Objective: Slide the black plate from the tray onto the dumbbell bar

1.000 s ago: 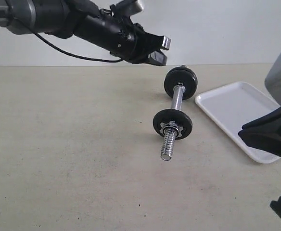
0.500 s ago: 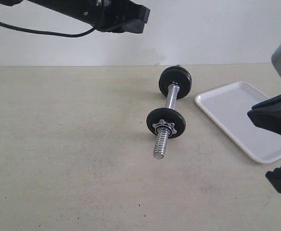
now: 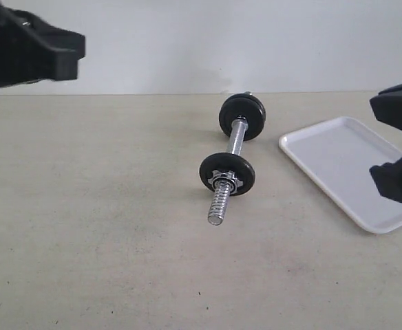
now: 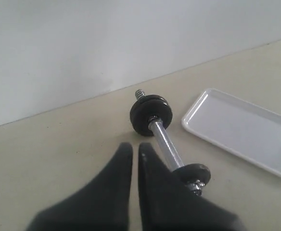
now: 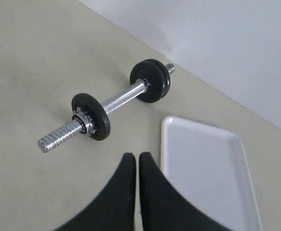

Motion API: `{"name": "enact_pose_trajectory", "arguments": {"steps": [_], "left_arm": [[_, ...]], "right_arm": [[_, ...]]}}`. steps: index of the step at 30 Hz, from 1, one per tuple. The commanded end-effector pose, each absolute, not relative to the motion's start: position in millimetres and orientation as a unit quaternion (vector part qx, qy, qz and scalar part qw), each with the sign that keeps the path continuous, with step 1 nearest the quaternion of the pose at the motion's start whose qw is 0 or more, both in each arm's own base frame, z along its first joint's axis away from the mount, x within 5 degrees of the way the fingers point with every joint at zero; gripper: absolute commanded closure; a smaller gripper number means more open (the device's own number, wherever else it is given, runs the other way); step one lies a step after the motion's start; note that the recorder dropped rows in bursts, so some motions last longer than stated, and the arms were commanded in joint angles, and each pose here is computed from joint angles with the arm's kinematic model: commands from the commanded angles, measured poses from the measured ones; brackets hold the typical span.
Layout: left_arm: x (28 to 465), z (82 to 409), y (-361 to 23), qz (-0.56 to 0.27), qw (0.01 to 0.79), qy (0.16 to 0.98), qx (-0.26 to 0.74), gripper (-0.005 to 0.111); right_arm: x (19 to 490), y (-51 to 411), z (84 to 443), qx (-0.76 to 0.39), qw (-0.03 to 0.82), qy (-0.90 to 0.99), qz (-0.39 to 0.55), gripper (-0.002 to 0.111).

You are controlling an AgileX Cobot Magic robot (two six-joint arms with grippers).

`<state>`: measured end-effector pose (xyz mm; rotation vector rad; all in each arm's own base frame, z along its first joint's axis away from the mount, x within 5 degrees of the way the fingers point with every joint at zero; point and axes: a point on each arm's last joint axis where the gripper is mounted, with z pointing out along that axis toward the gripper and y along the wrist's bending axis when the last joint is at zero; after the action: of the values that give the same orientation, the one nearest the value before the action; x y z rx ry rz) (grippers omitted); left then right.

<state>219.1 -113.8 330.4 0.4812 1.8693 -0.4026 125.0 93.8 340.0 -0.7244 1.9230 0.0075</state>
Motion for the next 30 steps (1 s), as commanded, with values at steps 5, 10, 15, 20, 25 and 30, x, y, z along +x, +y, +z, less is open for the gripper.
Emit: {"name": "enact_pose_trajectory", "arguments": {"steps": [5,10,15,20,25,30], "left_arm": [[100.4,300.2,-51.9,-0.184,0.653,0.719,0.154,0.102],[66.1,257.4,-40.0,-0.204,0.653,0.711,0.163,0.102],[62.0,232.6,-37.0,-0.199,0.647,0.718,0.16,0.102],[65.3,218.3,-33.0,-0.174,0.656,0.719,0.147,0.102],[66.5,208.4,-30.7,-0.154,0.659,0.721,0.149,0.102],[66.2,200.8,-30.7,-0.152,0.651,0.728,0.152,0.102]], "right_arm": [[114.5,85.8,306.5,-0.266,0.534,0.8,0.058,0.109],[97.7,58.2,271.0,-0.224,0.588,0.773,0.077,0.109],[85.3,42.8,239.4,-0.212,0.651,0.722,0.099,0.109],[83.6,29.8,198.1,-0.176,0.645,0.74,0.076,0.109],[85.1,26.0,199.4,-0.156,0.652,0.739,0.064,0.109],[83.7,29.6,198.2,-0.17,0.645,0.741,0.08,0.109]]}}
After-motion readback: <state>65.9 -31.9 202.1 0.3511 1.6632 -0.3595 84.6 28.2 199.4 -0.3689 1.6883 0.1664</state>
